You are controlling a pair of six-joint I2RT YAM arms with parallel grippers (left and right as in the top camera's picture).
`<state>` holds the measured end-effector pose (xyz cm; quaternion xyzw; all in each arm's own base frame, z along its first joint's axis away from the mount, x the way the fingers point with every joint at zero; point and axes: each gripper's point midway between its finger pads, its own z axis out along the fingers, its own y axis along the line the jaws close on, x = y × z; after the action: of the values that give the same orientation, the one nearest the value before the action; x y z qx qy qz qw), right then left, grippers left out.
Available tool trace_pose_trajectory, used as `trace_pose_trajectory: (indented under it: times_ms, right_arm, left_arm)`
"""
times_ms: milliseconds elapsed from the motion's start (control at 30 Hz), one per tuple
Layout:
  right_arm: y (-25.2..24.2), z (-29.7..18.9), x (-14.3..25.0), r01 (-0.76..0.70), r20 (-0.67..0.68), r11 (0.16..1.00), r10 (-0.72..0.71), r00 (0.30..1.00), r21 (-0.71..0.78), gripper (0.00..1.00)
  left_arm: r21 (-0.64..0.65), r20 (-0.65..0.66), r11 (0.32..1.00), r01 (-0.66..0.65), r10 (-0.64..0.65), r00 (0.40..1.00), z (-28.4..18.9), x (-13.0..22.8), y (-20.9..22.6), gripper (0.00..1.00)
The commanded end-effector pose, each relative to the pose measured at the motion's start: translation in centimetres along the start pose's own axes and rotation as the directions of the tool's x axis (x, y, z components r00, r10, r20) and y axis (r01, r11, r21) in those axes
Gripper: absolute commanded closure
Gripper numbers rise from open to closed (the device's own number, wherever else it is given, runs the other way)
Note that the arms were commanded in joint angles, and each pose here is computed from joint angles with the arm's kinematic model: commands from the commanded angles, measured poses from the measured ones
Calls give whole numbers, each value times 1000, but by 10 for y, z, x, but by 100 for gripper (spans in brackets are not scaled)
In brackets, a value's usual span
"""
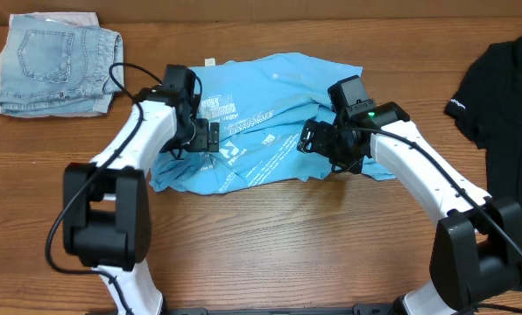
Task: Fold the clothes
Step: 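Reach the left gripper to the T-shirt's left side and grasp it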
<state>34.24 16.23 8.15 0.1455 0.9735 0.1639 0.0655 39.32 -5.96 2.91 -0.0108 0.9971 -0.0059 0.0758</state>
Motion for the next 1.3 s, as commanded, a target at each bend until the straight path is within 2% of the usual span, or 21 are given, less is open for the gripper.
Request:
trace_pose_trajectory:
  times_ms: [0, 67, 133, 233, 367, 433, 467, 600, 733, 933, 1167, 1267]
  right_arm:
    - [2, 1, -2, -3, 4, 1000, 3, 1000, -8, 0]
    - [2, 1, -2, -3, 4, 1000, 3, 1000, -8, 0]
    - [2, 1, -2, -3, 4, 1000, 3, 1000, -8, 0]
    - [2, 1, -2, -3, 5, 1000, 3, 1000, -8, 0]
    - [2, 1, -3, -2, 8, 1000, 2, 1000, -11, 0]
    - [2, 1, -3, -2, 8, 1000, 2, 1000, -11, 0]
    - [2, 1, -3, -2, 7, 1000, 3, 1000, -11, 0]
    - [2, 1, -3, -2, 8, 1000, 2, 1000, -10, 0]
    - [2, 1, -3, -2, 8, 1000, 2, 1000, -10, 0]
    - [2, 1, -3, -2, 8, 1000, 2, 1000, -10, 0]
    - [2, 1, -3, -2, 6, 1000, 2, 1000, -10, 0]
    - [2, 1, -3, -2, 7, 1000, 2, 1000, -10, 0]
  left_arm:
    - [-110, 15, 994, 13, -11, 1000, 7, -7, 7, 0]
    - [-134, 8, 991, 5, -4, 1000, 11, -5, 9, 0]
    - [-161, 10, 987, 0, 1, 1000, 12, -6, 12, 12]
    - [-192, 25, 981, 17, -12, 1000, 10, -8, 16, 23]
    - [-193, 37, 980, 45, -38, 999, 8, -11, 16, 27]
    - [-192, 44, 980, 52, -45, 998, 7, -13, 16, 36]
    - [-191, 45, 980, 53, -45, 998, 6, -14, 16, 37]
    - [-189, 54, 980, 54, -45, 998, 4, -17, 15, 32]
    - [-186, 65, 981, 57, -45, 997, 1, -21, 14, 19]
    - [-166, 67, 979, 119, -109, 992, 1, -20, 12, 21]
    - [-153, 55, 981, 117, -109, 992, 2, -18, 10, 37]
    - [-154, 54, 981, 116, -109, 993, 2, -17, 10, 55]
